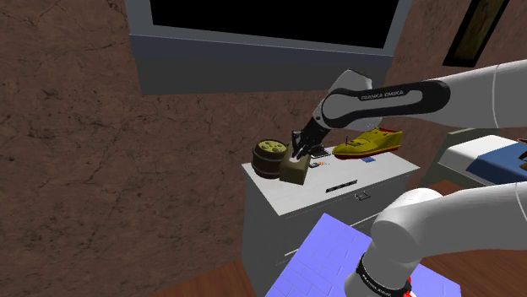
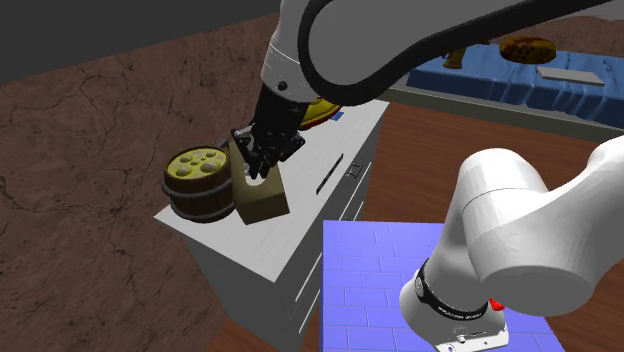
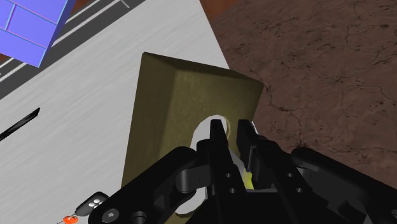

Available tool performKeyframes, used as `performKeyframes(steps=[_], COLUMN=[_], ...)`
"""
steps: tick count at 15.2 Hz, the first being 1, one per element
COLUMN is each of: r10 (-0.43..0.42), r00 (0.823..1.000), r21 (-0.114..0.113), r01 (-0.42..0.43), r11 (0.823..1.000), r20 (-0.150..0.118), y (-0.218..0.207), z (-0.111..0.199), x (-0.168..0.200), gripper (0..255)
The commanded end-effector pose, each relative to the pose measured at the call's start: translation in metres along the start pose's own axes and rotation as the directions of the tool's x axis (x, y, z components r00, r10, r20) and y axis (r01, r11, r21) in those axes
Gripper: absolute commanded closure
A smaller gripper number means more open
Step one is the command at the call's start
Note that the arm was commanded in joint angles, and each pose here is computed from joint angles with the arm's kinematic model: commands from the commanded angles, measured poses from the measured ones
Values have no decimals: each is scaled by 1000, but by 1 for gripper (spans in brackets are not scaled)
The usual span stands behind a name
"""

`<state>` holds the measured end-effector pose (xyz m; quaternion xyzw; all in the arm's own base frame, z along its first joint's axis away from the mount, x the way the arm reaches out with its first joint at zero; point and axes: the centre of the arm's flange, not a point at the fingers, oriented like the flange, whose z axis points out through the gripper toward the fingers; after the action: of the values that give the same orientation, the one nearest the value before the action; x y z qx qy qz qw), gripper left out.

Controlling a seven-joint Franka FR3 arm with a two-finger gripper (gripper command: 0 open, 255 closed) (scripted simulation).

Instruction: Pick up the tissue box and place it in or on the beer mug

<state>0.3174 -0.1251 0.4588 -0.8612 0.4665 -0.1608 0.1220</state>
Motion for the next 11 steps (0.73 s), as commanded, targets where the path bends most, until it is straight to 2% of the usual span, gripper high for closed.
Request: performKeyframes(steps=[1, 11], r10=[0, 0], r00=[1000, 1000], r21=[0, 0], r01=[0, 0], r11=[1000, 1000], r20=[0, 0], y=[-5, -24], z=[-11, -59], x=[1, 9], gripper=[255, 255])
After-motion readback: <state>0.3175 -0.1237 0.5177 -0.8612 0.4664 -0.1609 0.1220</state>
